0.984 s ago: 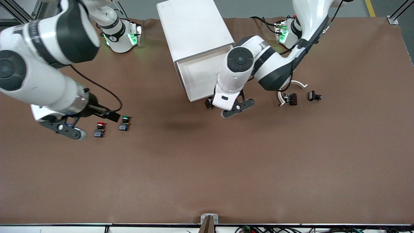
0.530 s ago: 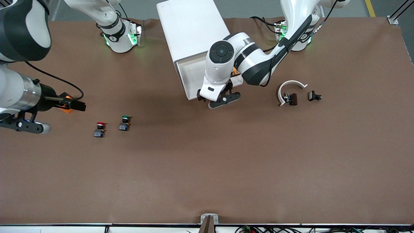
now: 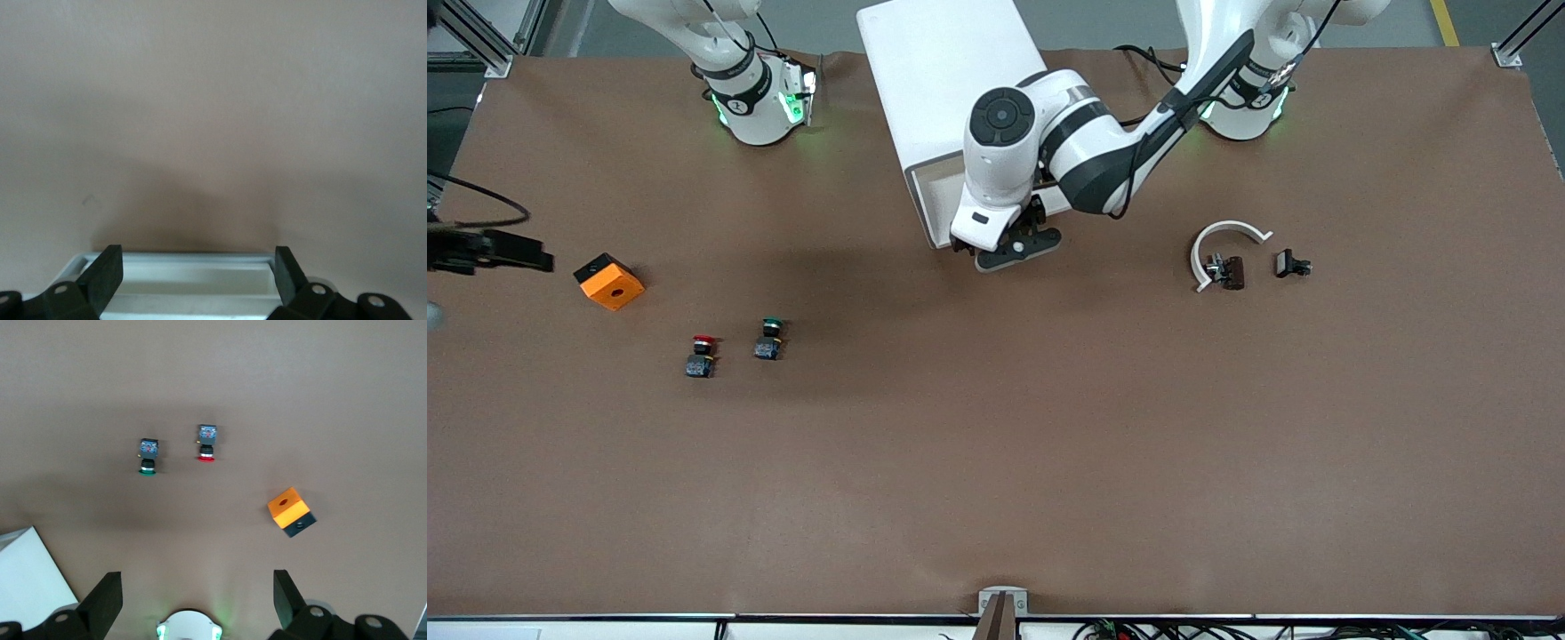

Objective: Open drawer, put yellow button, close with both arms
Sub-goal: 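Push the drawer fully shut with the left gripper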

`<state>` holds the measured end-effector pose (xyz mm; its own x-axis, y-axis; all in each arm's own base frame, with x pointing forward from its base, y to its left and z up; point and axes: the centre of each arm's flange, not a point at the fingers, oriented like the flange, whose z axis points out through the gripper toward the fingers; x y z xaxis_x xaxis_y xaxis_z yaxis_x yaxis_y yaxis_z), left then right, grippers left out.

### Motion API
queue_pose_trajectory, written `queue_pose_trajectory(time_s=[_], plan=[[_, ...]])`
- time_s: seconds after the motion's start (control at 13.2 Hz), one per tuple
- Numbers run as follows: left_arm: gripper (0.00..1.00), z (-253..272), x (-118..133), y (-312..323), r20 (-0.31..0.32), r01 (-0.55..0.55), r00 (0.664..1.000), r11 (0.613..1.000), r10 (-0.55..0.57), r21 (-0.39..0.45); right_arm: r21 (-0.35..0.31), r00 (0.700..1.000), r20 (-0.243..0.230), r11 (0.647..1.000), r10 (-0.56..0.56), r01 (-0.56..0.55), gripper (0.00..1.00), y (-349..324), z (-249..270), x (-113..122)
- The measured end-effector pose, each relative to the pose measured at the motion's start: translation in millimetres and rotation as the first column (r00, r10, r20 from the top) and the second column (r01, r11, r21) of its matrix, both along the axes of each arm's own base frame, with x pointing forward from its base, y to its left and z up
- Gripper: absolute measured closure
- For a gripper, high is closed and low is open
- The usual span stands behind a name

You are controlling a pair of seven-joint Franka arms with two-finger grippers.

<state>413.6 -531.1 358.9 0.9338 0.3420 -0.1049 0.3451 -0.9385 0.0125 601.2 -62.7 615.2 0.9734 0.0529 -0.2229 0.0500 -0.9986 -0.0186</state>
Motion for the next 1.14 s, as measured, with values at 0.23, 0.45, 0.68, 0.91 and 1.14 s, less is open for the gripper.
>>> queue_pose_trajectory(time_s=[0.23, 0.45, 0.68, 0.91, 1.14], plan=[[0.0, -2, -28, -19, -0.01, -0.006, 1.0, 1.0, 0.007, 0.006, 0.004, 1.0, 0.01, 1.0, -0.006, 0.006, 0.0, -15, 9, -7], [0.0, -3, -57, -36, -0.044, -0.006, 0.999, 1.0, 0.006, 0.0, 0.005, 1.0, 0.002, 1.0, -0.03, 0.03, 0.0, -29, 5, -8], [0.0, -3, -67, -42, -0.078, -0.009, 0.997, 1.0, 0.008, -0.011, 0.009, 1.0, 0.0, 1.0, -0.022, 0.022, 0.0, -24, 5, -8], [0.0, -3, -75, -45, -0.133, -0.028, 0.991, 0.999, 0.024, -0.029, 0.017, 1.0, 0.013, 1.0, -0.001, 0.001, 0.0, -14, 9, -7], [0.0, -4, -72, -43, -0.172, -0.052, 0.984, 0.998, 0.044, -0.043, 0.031, 0.999, 0.03, 0.999, 0.033, -0.034, 0.0, -13, 18, -12]])
